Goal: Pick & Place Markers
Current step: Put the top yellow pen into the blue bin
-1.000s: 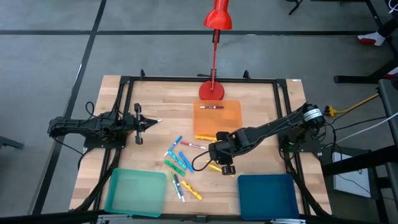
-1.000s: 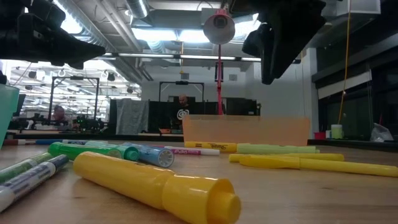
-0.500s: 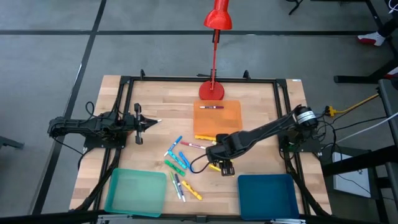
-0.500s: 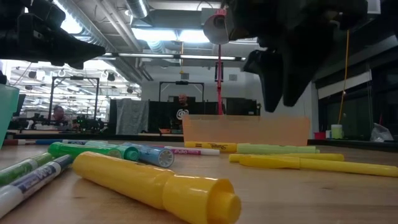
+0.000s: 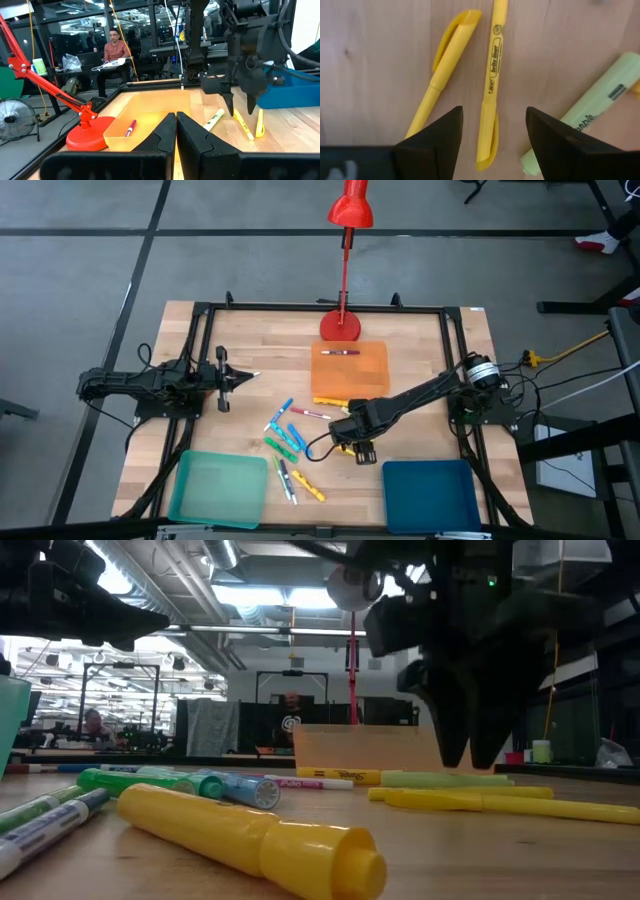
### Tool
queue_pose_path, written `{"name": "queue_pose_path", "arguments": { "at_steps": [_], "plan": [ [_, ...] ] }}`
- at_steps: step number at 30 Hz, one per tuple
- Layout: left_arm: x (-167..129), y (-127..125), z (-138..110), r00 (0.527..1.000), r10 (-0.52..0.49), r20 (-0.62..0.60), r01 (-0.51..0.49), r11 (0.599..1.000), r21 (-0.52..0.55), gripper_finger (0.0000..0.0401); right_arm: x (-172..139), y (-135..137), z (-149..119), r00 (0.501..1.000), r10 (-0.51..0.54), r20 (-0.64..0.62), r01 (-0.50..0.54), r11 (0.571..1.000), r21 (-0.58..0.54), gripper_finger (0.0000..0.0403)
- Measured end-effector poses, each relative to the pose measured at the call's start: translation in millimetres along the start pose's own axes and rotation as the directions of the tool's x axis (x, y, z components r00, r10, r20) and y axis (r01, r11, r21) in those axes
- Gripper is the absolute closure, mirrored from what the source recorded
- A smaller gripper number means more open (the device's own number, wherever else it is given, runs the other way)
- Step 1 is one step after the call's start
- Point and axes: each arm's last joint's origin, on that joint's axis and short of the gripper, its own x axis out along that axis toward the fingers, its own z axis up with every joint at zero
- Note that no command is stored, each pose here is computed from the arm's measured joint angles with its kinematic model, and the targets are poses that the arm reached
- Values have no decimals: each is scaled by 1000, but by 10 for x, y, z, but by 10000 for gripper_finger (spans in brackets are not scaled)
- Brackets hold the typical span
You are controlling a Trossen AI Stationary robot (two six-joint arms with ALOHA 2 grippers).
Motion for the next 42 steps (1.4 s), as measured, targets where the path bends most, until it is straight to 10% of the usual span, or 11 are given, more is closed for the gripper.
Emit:
{"name": "queue_pose_path", "arguments": {
  "at_steps": [29, 42],
  "plan": [
    [0, 0, -1, 1000, 0, 0, 0, 1000, 0, 392, 272, 8, -54, 1000, -10, 3, 10, 1000, 29, 193],
    [0, 0, 0, 1000, 0, 0, 0, 1000, 0, 393, 273, 7, -47, 1000, -12, 12, 11, 999, 30, 340]
  ]
}}
